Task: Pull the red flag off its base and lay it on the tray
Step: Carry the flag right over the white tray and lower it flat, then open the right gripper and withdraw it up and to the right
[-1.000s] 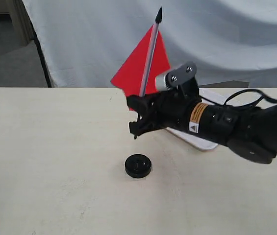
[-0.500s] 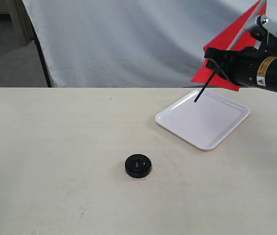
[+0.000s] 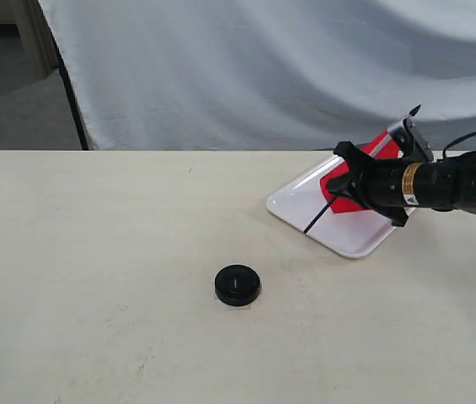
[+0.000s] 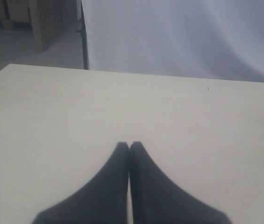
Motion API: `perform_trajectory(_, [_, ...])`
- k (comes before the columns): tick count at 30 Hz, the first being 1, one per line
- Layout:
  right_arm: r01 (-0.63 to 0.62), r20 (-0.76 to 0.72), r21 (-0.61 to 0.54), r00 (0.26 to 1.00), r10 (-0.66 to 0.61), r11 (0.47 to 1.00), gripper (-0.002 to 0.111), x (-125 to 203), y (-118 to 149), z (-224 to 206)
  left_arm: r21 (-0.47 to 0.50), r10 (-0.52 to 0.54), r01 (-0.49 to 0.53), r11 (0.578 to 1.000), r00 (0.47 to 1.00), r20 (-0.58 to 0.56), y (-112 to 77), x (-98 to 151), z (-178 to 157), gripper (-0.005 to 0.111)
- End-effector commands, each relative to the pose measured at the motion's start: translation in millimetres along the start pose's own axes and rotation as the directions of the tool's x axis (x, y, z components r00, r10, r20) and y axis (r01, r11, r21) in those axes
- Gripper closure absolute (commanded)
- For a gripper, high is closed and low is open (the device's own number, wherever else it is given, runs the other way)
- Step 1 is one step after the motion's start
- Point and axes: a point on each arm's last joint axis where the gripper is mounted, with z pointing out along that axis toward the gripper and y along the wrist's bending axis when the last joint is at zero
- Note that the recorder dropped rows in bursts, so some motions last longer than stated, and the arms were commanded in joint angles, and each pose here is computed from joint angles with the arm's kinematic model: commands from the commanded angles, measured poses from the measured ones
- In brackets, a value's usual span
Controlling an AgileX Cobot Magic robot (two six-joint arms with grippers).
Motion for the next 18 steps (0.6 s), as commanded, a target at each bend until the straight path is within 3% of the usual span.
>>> perform_trajectory(1, [-0.055, 0.006, 0.003, 0.998, 0.055, 0.999, 0.106, 0.7, -10.7, 5.7, 0.003, -0.002, 0.002, 1.0, 1.0, -0.005, 0.0, 1.5, 0.2, 0.107])
perform_trajectory(4, [-0.056, 0.012, 0.021, 0.998, 0.056, 0.998, 0.087, 0.6, -13.1, 6.2, 0.003, -0.002, 0.002, 1.0, 1.0, -0.005, 0.0, 1.5, 0.2, 0.107])
perform_trajectory(9, [-0.027, 0.0, 0.023, 1.0, 0.027, 0.999, 0.032, 0.6, -10.9, 4.6, 0.003, -0.002, 0.002, 1.0, 1.0, -0.005, 0.0, 1.5, 0.2, 0.107])
perform_trajectory(13, [0.099, -0.013, 0.093, 0.995, -0.098, 0.991, 0.028, -6.4, -0.9, -8.1, 0.003, -0.002, 0.002, 1.0, 1.0, -0.005, 0.0, 1.5, 0.2, 0.107])
perform_trajectory(18, [0.273, -0.012, 0.185, 0.961, -0.275, 0.944, 0.028, -23.1, 29.7, -41.8, 0.003, -0.002, 0.002, 1.0, 1.0, -0.005, 0.0, 1.5, 0.2, 0.107])
